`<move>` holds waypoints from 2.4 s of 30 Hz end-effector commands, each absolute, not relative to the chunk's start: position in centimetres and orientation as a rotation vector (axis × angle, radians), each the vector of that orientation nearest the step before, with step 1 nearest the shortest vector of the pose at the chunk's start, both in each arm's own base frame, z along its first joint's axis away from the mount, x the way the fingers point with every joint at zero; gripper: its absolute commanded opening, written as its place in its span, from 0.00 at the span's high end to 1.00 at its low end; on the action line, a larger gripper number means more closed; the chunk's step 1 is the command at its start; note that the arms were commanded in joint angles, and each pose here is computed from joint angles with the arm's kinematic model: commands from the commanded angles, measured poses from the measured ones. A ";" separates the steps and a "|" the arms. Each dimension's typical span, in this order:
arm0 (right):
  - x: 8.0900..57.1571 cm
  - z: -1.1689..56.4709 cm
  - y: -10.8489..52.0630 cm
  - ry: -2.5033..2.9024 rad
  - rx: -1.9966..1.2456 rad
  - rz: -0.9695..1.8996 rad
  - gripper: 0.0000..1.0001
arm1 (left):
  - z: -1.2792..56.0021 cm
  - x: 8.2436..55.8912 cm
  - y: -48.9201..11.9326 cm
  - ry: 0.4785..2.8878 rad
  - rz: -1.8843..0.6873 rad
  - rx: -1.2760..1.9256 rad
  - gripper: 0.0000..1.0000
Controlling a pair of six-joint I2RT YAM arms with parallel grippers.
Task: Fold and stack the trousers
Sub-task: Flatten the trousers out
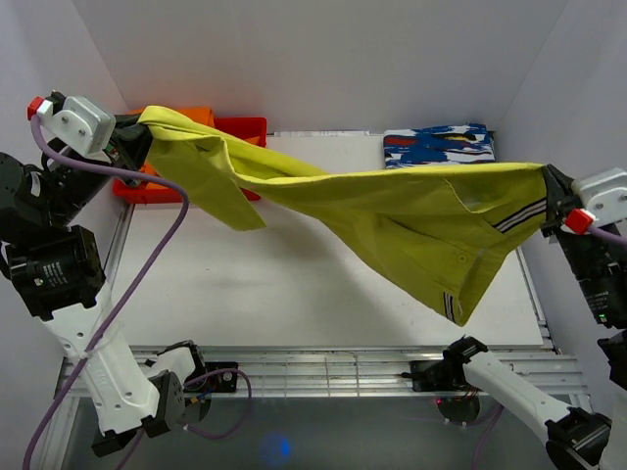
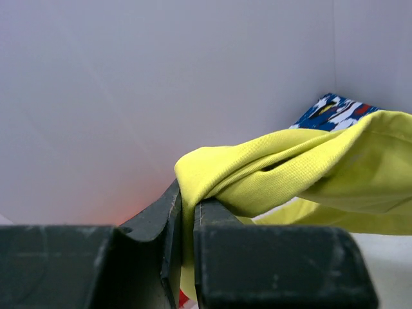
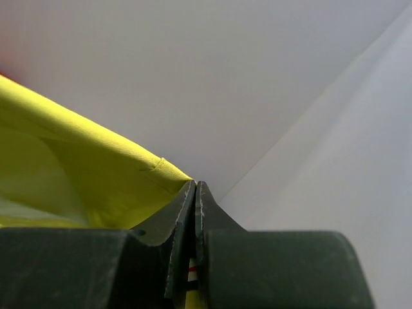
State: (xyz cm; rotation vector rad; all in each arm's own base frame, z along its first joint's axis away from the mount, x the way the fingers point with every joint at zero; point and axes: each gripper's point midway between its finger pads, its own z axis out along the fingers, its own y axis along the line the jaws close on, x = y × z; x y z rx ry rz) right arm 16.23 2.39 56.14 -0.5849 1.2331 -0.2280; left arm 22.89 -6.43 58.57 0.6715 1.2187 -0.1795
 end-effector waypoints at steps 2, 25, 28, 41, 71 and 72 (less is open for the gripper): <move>16.1 53.9 -0.6 1.238 -0.474 -0.360 0.92 | 60.3 23.3 -7.0 1.155 -0.250 0.672 1.00; 22.0 32.1 5.1 1.702 -0.877 -0.295 0.92 | 36.2 50.4 -21.1 1.603 -0.753 0.698 1.00; 22.1 25.5 7.9 1.877 -1.037 -0.149 0.86 | 33.5 53.5 -22.5 1.636 -0.730 0.692 1.00; 22.2 16.1 17.2 2.083 -1.408 0.499 0.20 | 25.3 61.1 -11.8 1.945 -0.343 0.463 0.21; 15.7 0.2 22.5 2.311 -1.806 0.320 0.23 | 17.3 54.3 4.1 2.173 -0.411 0.389 0.14; 15.8 0.1 22.5 2.316 -1.800 0.314 0.25 | 16.9 54.3 4.4 2.189 -0.387 0.388 0.14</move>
